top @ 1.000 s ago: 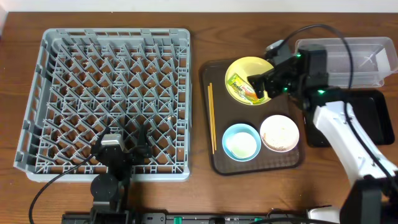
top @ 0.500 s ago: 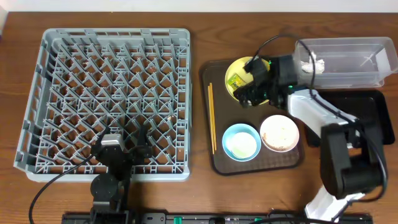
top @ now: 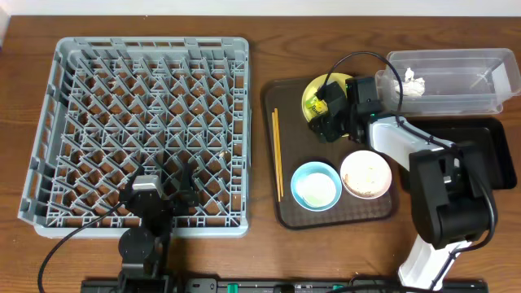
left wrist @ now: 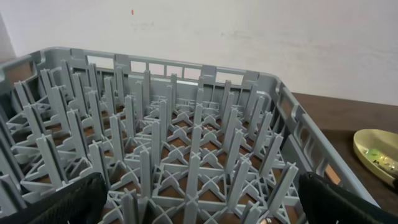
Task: Sort waste into correct bins and load items into the dishwasher
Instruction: 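Move the right gripper to the plate and grasp the green wrapper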
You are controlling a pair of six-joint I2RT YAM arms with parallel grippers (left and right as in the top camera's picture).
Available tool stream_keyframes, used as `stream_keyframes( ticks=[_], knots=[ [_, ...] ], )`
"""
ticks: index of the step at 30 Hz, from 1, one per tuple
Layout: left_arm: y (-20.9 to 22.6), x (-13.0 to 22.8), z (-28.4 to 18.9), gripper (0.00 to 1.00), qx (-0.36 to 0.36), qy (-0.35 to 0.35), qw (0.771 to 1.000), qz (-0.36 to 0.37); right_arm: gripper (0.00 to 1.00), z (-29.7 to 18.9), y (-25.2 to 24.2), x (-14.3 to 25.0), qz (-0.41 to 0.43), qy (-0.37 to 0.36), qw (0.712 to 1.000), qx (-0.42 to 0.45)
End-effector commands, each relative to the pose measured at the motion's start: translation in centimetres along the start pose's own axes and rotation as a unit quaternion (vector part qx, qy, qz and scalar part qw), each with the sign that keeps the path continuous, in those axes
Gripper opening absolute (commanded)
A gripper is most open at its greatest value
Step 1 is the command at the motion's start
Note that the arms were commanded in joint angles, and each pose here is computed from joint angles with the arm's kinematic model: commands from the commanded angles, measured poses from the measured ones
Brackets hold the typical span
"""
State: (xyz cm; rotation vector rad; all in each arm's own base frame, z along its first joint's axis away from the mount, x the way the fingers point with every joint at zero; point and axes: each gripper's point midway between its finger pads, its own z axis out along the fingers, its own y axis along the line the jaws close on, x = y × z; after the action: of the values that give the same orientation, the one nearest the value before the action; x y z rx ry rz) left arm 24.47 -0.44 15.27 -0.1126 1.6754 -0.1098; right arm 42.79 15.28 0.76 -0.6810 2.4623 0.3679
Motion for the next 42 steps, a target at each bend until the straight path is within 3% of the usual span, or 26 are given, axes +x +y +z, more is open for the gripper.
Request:
stream_keyframes(
  ticks=[1,5,10,11,17,28,34,42],
  knots=[
    [1.0,1.7,0.1,0.98,-0.023,0.026,0.999,0.008,0.56,1.2,-1.4,2.1,-0.002,0.041,0.998,0.054],
    [1.0,1.7,0.1,0.98,-0.023,0.026,0.999,0.008,0.3,1.3,-1.6,2.3,-0.007,0.048,0.996,0.073],
    [1.0,1.7,0.1,0.98,-0.023,0.026,0.999,0.008,0.03,1.3,-1.4,2.3,0.003,0.048,0.996,0.072],
    [1.0,1.7,0.1,0.98,-0.023,0.026,0.999,0.008,0.01,1.2,-1.4,2.2,0.007,0.046,0.996,0.072],
    [1.0,1.7,0.1,0.98,-0.023,0.026,0.999,0.008,0.01,-1.0,-1.0,-0.4,0.012,0.009,0.997,0.07],
    [1.0,1.7,0.1,0.98,-0.023,0.026,0.999,0.008,0.01,-10.1,2.4,-8.3,-0.023,-0.129,0.991,0.026],
    [1.0,1.7,0.1,0.98,-0.023,0.026,0.999,0.008,0.01,-10.8,3.7,-8.6,-0.029,-0.136,0.99,0.002],
    [1.0,1.7,0.1,0.98,-0.023,0.026,0.999,0.008,0.01,-7.1,5.2,-6.5,-0.034,-0.09,0.995,-0.021]
  ],
)
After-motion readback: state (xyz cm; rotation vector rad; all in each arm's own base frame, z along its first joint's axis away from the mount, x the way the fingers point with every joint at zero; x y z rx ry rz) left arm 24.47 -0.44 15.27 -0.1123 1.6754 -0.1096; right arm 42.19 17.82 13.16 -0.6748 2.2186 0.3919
